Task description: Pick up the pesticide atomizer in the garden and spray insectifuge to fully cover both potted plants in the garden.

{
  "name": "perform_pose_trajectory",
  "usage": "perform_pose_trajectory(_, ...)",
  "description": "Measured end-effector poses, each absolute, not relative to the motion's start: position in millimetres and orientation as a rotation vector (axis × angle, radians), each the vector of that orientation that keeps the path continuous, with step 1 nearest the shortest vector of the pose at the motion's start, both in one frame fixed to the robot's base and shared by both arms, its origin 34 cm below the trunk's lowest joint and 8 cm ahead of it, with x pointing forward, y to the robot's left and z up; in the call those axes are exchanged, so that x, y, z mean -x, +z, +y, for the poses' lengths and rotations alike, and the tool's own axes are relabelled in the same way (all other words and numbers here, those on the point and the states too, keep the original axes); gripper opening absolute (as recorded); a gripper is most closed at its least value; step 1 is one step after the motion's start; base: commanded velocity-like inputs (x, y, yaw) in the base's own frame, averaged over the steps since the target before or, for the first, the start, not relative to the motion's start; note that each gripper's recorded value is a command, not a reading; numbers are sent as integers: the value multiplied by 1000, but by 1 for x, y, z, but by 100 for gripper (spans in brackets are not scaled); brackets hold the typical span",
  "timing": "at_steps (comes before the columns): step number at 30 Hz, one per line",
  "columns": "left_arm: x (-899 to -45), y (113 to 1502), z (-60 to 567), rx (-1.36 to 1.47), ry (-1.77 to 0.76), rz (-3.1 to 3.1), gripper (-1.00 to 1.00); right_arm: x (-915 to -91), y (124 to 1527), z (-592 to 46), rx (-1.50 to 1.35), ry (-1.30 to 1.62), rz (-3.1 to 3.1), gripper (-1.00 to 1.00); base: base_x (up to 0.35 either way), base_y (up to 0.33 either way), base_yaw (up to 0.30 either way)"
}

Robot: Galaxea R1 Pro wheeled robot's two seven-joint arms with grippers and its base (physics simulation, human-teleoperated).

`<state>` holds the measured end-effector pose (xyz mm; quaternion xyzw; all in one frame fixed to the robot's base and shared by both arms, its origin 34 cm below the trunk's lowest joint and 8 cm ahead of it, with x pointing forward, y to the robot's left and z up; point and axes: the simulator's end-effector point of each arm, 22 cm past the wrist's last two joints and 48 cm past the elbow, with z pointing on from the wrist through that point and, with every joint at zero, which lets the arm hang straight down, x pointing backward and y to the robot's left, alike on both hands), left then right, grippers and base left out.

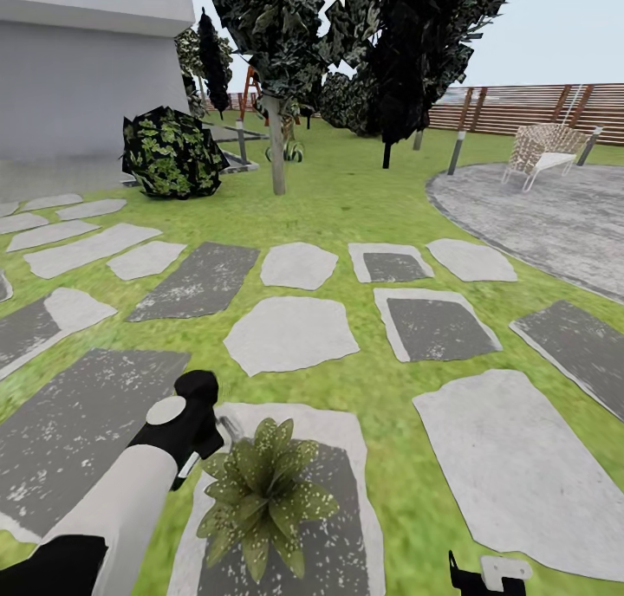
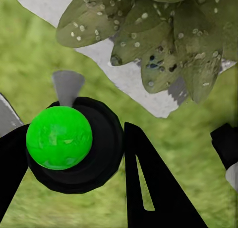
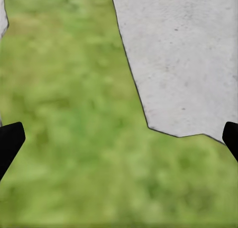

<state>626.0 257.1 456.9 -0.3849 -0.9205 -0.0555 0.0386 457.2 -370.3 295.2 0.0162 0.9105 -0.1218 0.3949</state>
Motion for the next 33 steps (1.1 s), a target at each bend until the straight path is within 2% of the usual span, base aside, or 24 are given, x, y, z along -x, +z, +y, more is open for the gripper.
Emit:
perform_pose_trajectory(8, -625, 454, 254, 1179, -167, -2823, -100, -457, 295, -369, -42, -308, 2308, 100, -20, 0, 0)
perform_pose_trajectory(16, -585, 425, 248, 1197, -92, -2689, -100, -457, 295, -369, -42, -307, 2308, 100, -67, 0, 0)
perform_pose_trajectory(27, -550, 428, 225, 1331, -24, -2479, -100, -457, 295, -369, -42, -307, 2308, 100, -5, 0, 0)
perform_pose_trajectory(33, -550, 427, 223, 1329, -17, -2481, -100, -457, 295, -369, -42, -307, 2309, 100, -285, 1, 0)
